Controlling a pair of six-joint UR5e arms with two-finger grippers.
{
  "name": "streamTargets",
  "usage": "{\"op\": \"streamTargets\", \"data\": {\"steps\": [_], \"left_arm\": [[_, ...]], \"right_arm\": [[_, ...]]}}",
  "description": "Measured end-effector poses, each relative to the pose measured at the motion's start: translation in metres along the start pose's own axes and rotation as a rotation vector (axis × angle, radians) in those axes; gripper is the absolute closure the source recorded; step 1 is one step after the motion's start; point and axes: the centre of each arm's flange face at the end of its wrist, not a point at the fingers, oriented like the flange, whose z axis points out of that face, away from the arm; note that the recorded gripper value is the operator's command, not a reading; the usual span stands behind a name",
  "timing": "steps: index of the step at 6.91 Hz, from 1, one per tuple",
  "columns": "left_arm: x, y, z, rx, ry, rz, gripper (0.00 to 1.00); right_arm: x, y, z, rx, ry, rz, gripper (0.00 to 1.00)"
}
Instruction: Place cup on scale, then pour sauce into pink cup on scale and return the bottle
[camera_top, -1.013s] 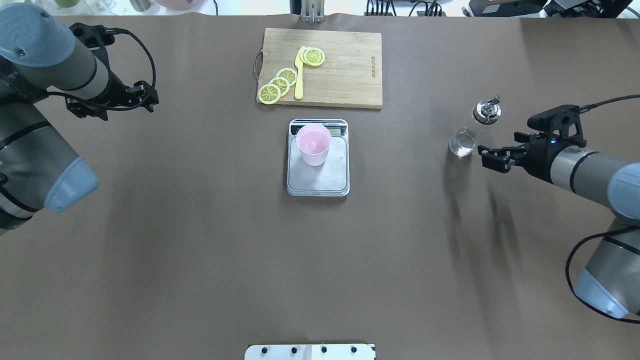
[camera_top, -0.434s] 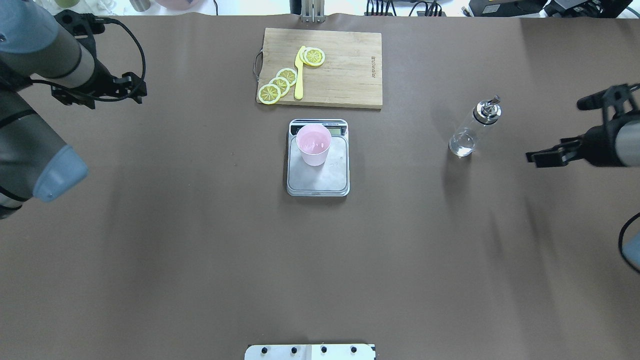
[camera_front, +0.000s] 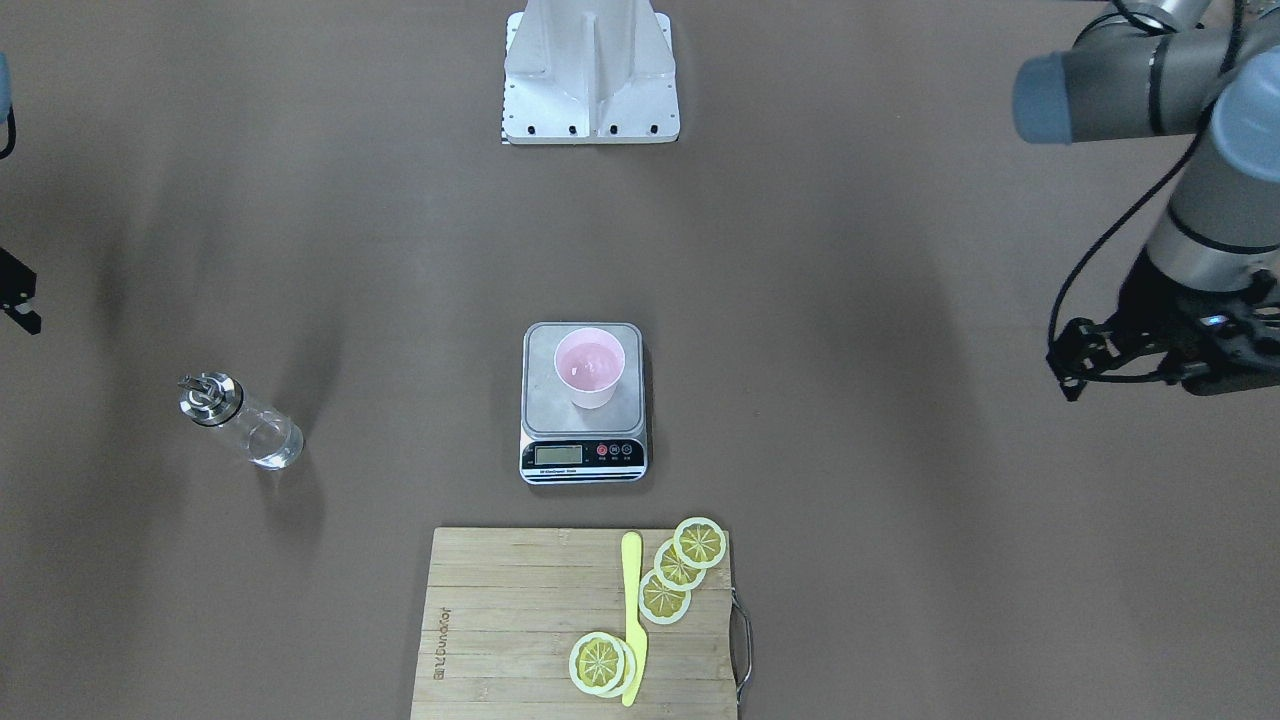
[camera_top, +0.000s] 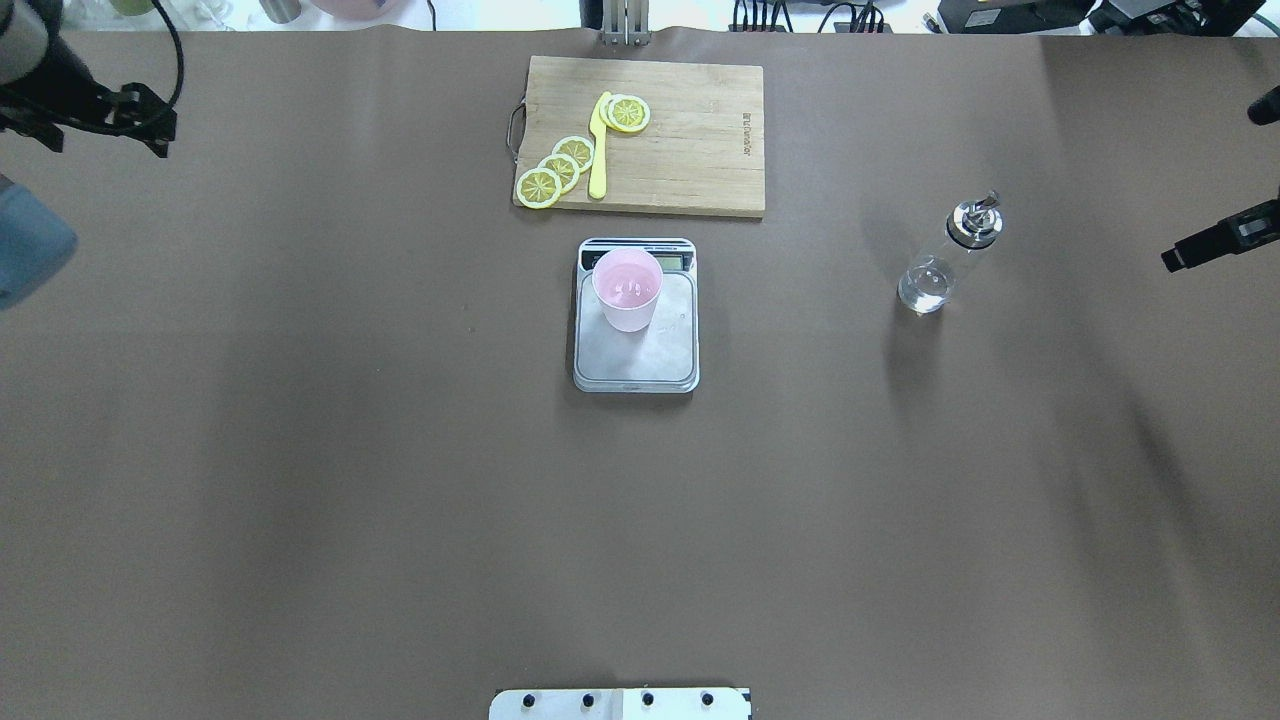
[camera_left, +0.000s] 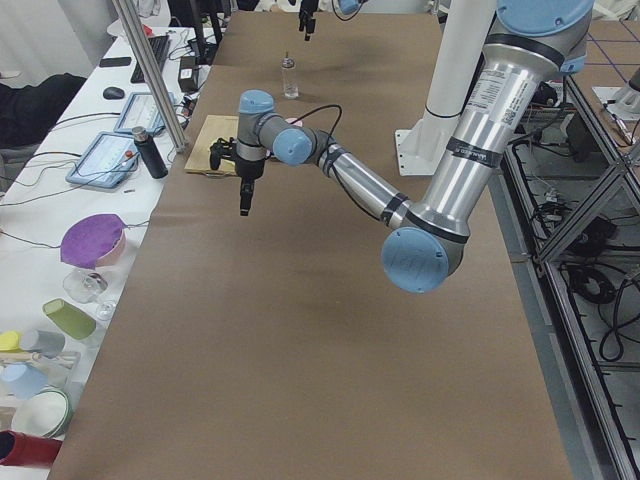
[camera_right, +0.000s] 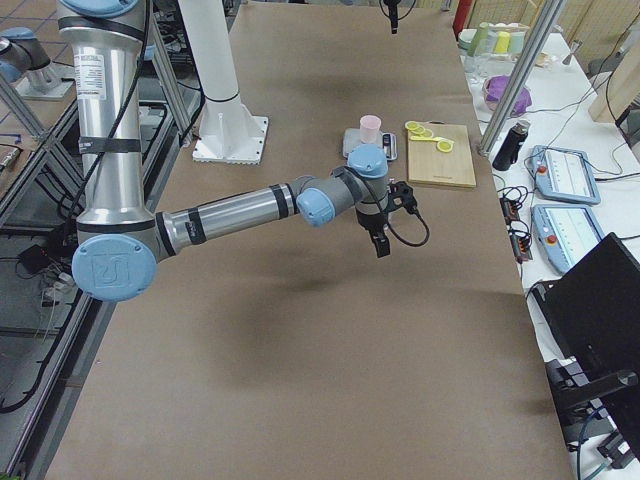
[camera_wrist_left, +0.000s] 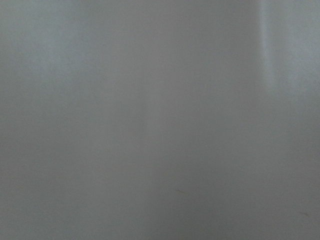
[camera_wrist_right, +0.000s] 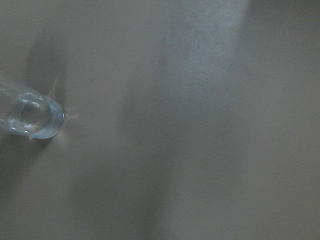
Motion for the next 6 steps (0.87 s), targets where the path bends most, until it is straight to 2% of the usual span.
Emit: {"op": "streamTargets", "data": {"steps": [1, 2, 3, 4, 6], "left_arm": [[-0.077, -0.021, -0.001, -0.051, -0.033, 0.057, 0.01], [-0.151, -0.035, 0.004, -0.092, -0.006, 0.052, 0.01], [-0.211, -0.038, 0.011, -0.111, 0.057, 0.003, 0.01], [-0.253, -0.028, 0.018, -0.108, 0.096, -0.036, 0.01], [-0.293, 0.006, 0.044, -0.118, 0.120, -0.075, 0.01]], "right_arm": [[0.034, 0.001, -0.009, -0.059, 0.010, 0.040, 0.00], [0.073, 0.003, -0.010, -0.092, -0.015, 0.102, 0.00], [0.113, 0.003, -0.006, -0.111, -0.077, 0.187, 0.00], [0.146, 0.005, -0.003, -0.119, -0.121, 0.262, 0.00], [0.185, 0.028, -0.002, -0.122, -0.144, 0.352, 0.00]]}}
